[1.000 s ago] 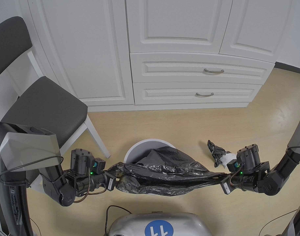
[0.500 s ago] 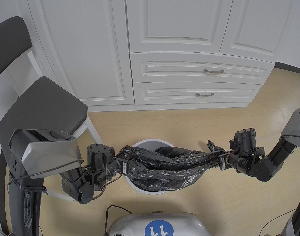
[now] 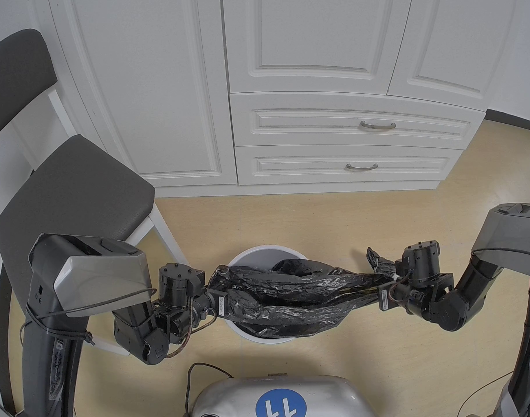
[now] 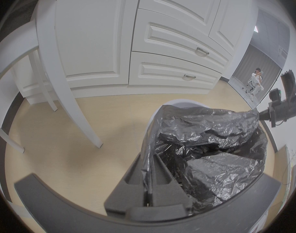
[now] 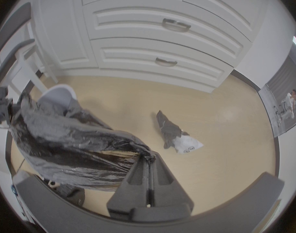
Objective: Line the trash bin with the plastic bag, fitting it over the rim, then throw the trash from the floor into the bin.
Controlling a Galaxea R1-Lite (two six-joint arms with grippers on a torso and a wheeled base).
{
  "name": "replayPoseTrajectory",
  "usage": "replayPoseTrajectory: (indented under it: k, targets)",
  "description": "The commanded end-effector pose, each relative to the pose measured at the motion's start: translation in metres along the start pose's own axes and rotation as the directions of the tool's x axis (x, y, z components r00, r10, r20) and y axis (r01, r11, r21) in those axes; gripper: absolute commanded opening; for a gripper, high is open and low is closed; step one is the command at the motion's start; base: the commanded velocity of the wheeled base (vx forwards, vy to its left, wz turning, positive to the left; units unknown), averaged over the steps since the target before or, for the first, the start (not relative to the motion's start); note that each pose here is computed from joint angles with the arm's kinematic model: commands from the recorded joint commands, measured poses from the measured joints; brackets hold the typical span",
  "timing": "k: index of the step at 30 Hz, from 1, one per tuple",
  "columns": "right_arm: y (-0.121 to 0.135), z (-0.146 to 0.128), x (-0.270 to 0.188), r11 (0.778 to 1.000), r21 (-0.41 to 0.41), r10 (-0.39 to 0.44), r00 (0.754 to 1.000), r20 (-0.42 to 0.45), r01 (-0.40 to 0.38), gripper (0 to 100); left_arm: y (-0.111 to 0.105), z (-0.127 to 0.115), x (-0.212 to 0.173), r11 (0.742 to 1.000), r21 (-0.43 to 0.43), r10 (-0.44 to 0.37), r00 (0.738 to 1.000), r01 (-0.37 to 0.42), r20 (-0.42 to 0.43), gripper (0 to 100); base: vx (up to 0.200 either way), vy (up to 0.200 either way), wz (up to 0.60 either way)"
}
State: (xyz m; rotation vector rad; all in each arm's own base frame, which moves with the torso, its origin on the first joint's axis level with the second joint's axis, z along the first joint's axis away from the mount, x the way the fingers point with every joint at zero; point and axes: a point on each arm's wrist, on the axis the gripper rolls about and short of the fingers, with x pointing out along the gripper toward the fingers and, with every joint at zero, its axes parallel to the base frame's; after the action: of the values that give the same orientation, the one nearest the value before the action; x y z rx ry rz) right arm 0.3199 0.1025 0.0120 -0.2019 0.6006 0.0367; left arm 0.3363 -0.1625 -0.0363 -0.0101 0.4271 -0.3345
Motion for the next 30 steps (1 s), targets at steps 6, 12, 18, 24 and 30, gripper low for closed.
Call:
replayPoseTrajectory:
  k: [6, 12, 18, 24, 30]
  targets:
    - [0.004, -0.038, -0.005, 0.983, -0.149, 0.089, 0.986, -0.144, -0.110, 0, 0.005, 0.007, -0.009, 1.000, -0.004, -0.025, 0.999, 0.025, 0.029, 0, 0.000, 0.000, 0.00]
    - [0.020, -0.058, 0.000, 0.969, -0.194, 0.115, 0.973, -0.202, -0.155, 0, 0.006, 0.003, -0.021, 0.998, 0.041, -0.047, 0.999, 0.047, 0.004, 0, 0.000, 0.000, 0.00]
    - [0.020, -0.068, -0.015, 0.946, -0.265, 0.124, 0.962, -0.244, -0.189, 0, 0.016, 0.001, -0.029, 0.992, 0.111, -0.054, 0.998, 0.055, -0.012, 0, 0.000, 0.000, 0.00]
    - [0.017, -0.077, -0.032, 0.892, -0.369, 0.158, 0.945, -0.287, -0.261, 0, 0.031, -0.012, -0.049, 0.967, 0.208, -0.130, 0.987, 0.148, -0.096, 0, 0.000, 0.000, 0.00]
    - [0.015, -0.086, -0.043, 0.837, -0.443, 0.183, 0.927, -0.328, -0.321, 0, 0.033, -0.016, -0.053, 0.961, 0.232, -0.129, 0.985, 0.154, -0.118, 0, 0.000, 0.000, 0.00]
